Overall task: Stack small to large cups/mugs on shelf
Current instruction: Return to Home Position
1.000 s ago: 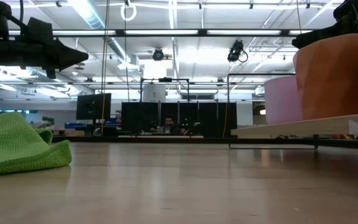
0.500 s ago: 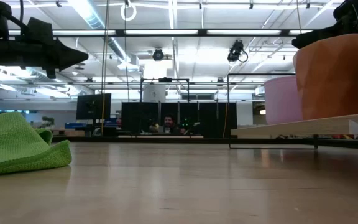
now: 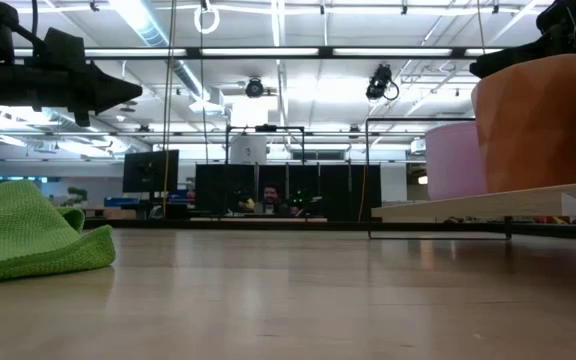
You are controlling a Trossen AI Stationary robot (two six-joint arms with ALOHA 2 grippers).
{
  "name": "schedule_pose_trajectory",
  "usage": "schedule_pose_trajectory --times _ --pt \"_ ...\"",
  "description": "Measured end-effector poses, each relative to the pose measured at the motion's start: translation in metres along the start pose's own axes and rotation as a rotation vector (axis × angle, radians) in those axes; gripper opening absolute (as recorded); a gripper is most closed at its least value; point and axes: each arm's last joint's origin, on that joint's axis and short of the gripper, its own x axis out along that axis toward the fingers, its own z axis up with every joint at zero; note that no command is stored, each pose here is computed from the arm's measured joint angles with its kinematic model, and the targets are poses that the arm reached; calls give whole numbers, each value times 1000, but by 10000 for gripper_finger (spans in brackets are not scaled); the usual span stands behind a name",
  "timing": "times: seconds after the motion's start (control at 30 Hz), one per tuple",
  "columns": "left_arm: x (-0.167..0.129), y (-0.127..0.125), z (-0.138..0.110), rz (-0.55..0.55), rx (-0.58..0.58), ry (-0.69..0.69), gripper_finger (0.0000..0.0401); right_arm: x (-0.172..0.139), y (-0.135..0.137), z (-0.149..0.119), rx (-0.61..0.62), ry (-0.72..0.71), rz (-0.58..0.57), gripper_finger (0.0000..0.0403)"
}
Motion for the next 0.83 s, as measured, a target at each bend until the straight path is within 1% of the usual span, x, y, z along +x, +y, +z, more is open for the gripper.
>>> schedule_pose_trajectory --times 0.4,0.83 --pt "0 0 0 0 0 0 25 0 0 0 0 0 0 84" --pt "0 0 0 0 0 0 34 0 0 0 0 0 0 84"
